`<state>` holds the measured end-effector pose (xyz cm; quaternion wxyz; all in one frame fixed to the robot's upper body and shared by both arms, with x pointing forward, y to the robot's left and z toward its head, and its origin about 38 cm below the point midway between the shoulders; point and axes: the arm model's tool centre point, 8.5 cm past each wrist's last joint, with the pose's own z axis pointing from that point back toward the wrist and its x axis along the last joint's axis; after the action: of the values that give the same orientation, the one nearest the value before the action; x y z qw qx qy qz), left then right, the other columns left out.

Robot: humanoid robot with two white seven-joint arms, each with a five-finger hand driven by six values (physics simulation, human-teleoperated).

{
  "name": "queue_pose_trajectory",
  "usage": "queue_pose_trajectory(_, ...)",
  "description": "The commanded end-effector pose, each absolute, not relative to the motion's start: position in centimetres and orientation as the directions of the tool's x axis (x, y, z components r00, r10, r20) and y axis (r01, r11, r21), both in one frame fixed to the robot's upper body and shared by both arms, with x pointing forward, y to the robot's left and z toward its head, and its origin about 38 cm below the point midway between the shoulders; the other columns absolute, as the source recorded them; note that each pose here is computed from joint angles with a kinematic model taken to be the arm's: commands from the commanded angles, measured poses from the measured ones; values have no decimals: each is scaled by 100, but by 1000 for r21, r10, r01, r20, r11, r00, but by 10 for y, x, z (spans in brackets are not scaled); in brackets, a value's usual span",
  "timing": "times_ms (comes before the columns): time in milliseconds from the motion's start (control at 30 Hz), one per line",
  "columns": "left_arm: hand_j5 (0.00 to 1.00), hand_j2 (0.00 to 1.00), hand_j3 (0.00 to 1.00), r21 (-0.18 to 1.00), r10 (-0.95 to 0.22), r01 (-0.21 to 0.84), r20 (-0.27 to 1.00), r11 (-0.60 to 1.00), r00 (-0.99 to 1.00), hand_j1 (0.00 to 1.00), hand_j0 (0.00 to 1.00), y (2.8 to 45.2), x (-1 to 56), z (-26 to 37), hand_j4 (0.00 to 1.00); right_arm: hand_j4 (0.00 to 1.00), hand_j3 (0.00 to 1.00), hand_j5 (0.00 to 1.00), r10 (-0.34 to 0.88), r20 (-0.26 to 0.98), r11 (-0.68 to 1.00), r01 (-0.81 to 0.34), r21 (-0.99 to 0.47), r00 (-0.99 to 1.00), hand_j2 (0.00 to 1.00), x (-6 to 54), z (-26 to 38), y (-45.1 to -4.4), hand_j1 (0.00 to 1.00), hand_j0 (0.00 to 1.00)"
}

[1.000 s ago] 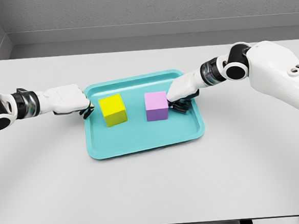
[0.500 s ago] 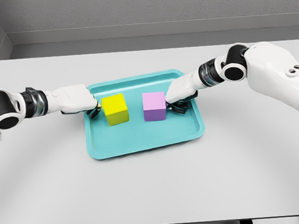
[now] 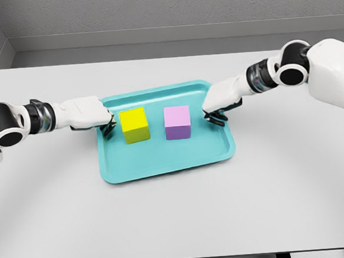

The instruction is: Push two cubes

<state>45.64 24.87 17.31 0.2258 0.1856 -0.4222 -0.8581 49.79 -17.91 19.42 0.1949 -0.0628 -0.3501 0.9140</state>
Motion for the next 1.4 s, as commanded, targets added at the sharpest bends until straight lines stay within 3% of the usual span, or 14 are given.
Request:
queue_pose_trajectory(0,31,31,31,810,-552,249,-108,-532,-827,31,31,247,459,168,31,13,13,13,371,-20,-718,-273,-640,-929,13,492,191,-183,13,13)
queue_pose_trajectory(267,31,31,31,821,-524,235,-90,-521,-847,31,31,224,458,164,31,14,14,14,346,-21,-725,-253,-641,-938,14,487,193,-178,14,14)
queue_pose_trajectory(767,31,31,31,815,-552,258,-90,-520,-829,31,31,234,467,165,31,14,14,14,363,-17,-720,-269,-640,-932,14,491,191,-181,14,14)
queue_pose_trajectory(1367,31,31,31,824,-540,256,-70,-506,-839,31,31,213,475,164,31,13,13,13,353,0,-737,-278,-616,-936,13,491,175,-168,13,13)
